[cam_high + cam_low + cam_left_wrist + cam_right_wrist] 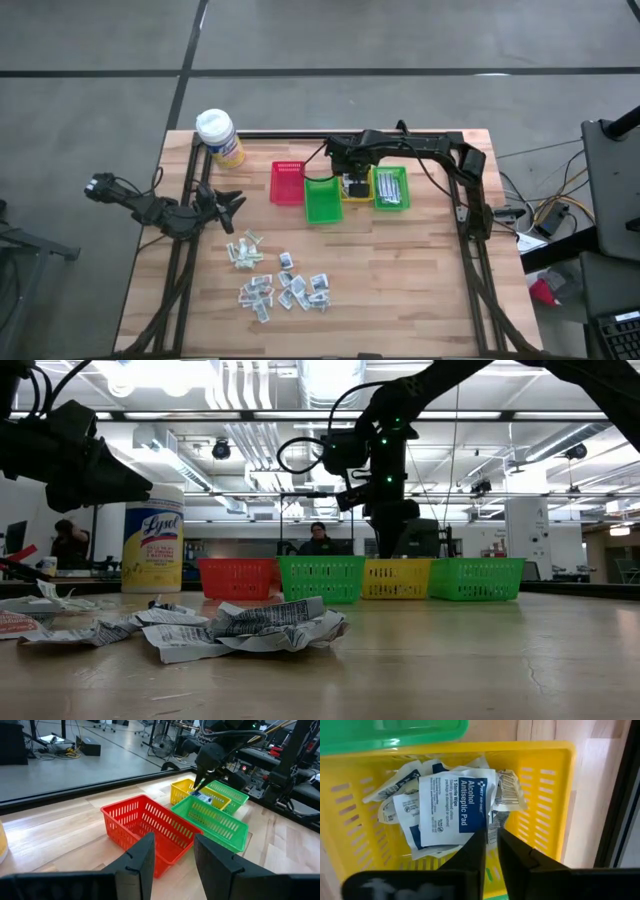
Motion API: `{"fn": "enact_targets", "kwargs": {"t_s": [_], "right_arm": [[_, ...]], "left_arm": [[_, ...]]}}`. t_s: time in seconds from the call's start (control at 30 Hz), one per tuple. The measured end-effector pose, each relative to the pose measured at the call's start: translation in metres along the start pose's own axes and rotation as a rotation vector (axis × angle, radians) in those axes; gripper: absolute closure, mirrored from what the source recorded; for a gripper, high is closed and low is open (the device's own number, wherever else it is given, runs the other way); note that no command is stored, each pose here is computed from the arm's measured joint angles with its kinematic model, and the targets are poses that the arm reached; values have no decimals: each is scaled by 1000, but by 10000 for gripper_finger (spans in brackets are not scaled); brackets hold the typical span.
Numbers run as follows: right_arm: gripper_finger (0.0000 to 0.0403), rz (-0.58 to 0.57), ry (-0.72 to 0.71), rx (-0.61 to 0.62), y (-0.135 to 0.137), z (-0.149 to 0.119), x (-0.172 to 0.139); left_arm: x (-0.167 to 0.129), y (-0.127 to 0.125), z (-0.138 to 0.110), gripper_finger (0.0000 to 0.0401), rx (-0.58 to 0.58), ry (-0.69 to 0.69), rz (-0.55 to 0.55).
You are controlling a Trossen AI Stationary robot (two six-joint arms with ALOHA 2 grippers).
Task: Pick & Place First Aid Supplies
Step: Put the alcohol pad into the yellow basket
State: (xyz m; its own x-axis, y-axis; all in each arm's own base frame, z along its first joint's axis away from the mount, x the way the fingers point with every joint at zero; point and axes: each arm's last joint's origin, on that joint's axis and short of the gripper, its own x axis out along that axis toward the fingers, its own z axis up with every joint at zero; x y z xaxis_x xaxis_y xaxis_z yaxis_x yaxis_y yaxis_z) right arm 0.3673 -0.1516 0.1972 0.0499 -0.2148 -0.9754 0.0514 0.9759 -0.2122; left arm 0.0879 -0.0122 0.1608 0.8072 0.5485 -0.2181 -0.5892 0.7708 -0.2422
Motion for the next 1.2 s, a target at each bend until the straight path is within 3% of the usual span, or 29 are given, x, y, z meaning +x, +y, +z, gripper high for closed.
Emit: {"fn": "enact_targets", "kwargs": {"t_s": [0.33,0.53,0.9,1.2], "right_arm": [[296,-93,62,-7,-6,-3,-22],[302,-94,55,36,-8,-5,-54],[325,-126,-145,141,6,-7,-126],[332,87,-289,185,41,0,-162]], "left_arm": [[0,0,0,270,1,0,0],[0,0,0,270,2,0,0],[0,0,0,270,11,0,0],[0,0,0,270,7,0,0]]}}
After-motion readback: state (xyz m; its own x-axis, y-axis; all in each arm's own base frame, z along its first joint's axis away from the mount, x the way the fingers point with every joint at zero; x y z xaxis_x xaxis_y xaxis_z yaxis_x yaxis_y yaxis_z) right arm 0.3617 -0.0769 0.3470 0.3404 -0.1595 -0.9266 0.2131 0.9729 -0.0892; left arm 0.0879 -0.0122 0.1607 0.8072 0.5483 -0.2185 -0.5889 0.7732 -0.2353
